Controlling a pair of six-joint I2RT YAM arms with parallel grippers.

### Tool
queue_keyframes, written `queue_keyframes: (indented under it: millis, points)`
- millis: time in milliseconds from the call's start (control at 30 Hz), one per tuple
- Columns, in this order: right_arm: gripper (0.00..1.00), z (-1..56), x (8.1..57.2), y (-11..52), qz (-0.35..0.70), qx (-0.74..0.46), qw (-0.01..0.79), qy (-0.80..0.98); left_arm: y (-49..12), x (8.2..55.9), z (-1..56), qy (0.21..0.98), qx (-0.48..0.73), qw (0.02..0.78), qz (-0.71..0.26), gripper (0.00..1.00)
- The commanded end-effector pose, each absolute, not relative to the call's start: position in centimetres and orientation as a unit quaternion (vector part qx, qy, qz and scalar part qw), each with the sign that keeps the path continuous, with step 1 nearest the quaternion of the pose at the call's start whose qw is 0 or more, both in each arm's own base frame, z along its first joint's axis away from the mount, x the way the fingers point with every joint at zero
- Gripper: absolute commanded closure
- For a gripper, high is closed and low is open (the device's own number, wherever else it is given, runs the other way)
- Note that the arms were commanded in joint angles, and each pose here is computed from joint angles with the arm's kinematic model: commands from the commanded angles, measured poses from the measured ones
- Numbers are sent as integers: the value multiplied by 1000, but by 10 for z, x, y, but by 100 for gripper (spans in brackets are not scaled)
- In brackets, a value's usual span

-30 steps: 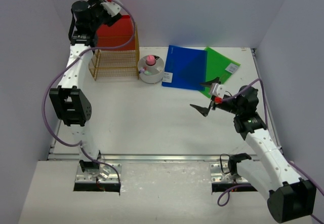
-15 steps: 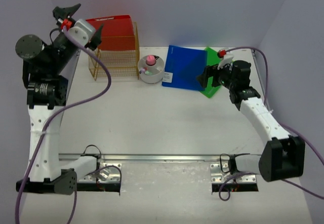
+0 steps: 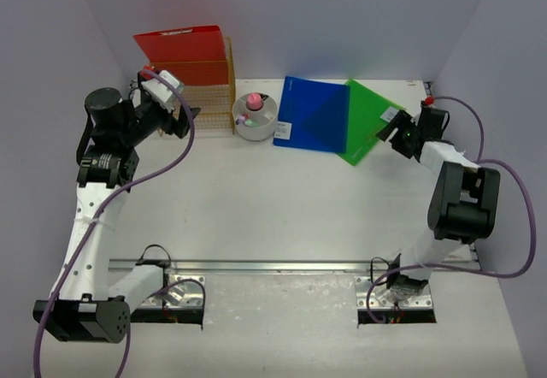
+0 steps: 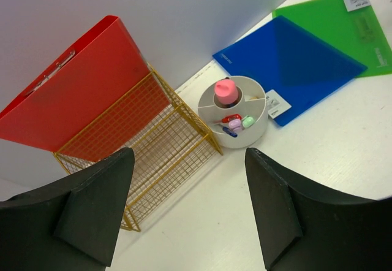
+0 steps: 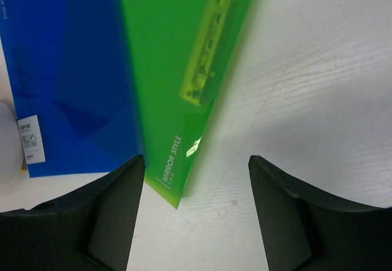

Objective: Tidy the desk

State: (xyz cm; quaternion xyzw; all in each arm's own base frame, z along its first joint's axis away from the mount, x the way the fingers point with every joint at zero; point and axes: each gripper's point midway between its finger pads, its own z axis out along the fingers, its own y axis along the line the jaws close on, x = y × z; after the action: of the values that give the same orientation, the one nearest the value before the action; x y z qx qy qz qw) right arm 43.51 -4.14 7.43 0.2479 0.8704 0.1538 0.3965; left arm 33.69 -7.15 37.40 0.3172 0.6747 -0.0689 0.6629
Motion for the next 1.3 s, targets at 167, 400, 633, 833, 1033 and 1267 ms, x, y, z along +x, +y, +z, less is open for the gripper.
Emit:
queue_keyframes:
  millis: [167,400,633,833,1033,1267]
  points:
    - [33,44,494,-55,193,316,410,834,-80,323,397,649,306,691,-91,30]
    - [36,18,512,-58,203,340,405,824,-78,327,386,661,298,682,-92,30]
    - [52,0,522,-56,219,352,400,817,-75,330,379,670,292,676,-87,30]
    - [92,-3,518,-63,197,347,399,826,-74,330,378,673,290,675,-85,30]
    - [100,40,505,-84,153,297,440,833,-75,330,376,672,294,674,-86,30]
    - [100,113,485,-102,122,185,504,835,-80,332,370,666,297,676,-102,30]
